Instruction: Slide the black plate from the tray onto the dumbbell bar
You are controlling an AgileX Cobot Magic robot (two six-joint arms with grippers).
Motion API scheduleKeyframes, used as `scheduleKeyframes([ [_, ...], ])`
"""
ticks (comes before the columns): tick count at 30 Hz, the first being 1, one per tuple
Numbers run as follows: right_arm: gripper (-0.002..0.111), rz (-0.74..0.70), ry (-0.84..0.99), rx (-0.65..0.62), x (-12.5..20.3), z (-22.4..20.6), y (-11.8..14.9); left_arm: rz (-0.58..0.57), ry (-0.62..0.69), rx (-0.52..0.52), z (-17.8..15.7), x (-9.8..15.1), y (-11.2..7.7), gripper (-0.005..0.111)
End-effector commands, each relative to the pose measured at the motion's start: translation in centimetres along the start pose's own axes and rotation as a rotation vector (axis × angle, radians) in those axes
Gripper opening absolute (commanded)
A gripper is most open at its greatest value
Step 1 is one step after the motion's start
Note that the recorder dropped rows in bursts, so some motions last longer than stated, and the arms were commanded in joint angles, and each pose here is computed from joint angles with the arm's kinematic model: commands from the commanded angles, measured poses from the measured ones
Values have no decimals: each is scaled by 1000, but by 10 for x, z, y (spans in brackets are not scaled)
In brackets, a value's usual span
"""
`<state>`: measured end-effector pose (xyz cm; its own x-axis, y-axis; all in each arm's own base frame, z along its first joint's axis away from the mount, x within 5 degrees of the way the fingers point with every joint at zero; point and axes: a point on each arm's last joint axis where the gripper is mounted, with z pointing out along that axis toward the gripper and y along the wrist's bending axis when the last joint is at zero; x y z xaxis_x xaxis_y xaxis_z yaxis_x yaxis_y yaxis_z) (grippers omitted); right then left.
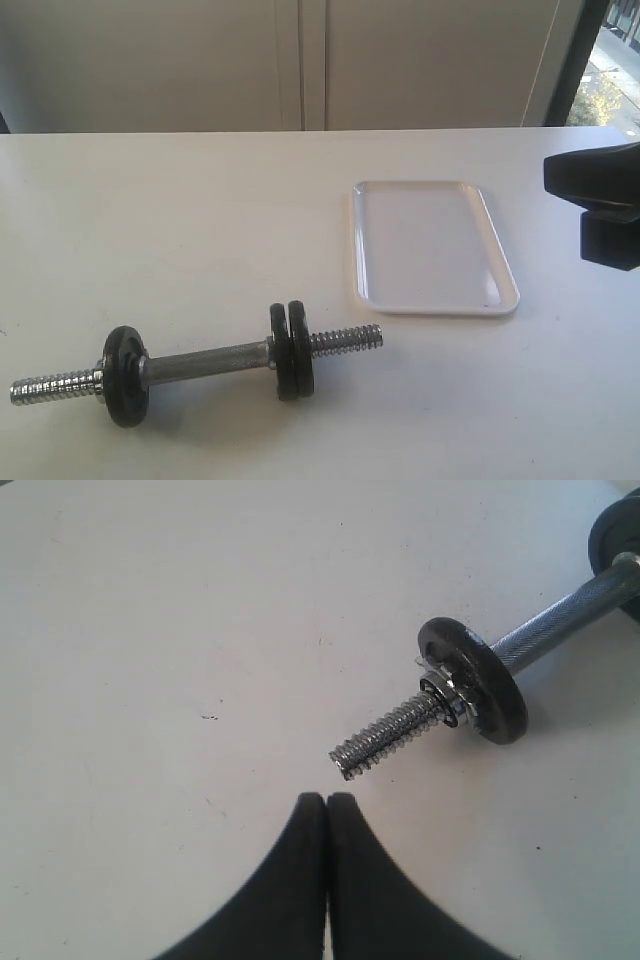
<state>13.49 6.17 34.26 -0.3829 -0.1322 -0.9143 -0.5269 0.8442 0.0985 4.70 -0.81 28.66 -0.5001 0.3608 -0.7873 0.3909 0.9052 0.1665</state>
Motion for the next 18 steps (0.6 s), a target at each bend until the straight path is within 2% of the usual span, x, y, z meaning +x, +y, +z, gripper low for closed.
scheduleKeyframes([
  [1,0,5,-8,15,0,-1,-2,-2,0,2,2,3,-1,0],
  [18,0,5,-8,15,0,-1,-2,-4,0,6,2,3,-1,0],
])
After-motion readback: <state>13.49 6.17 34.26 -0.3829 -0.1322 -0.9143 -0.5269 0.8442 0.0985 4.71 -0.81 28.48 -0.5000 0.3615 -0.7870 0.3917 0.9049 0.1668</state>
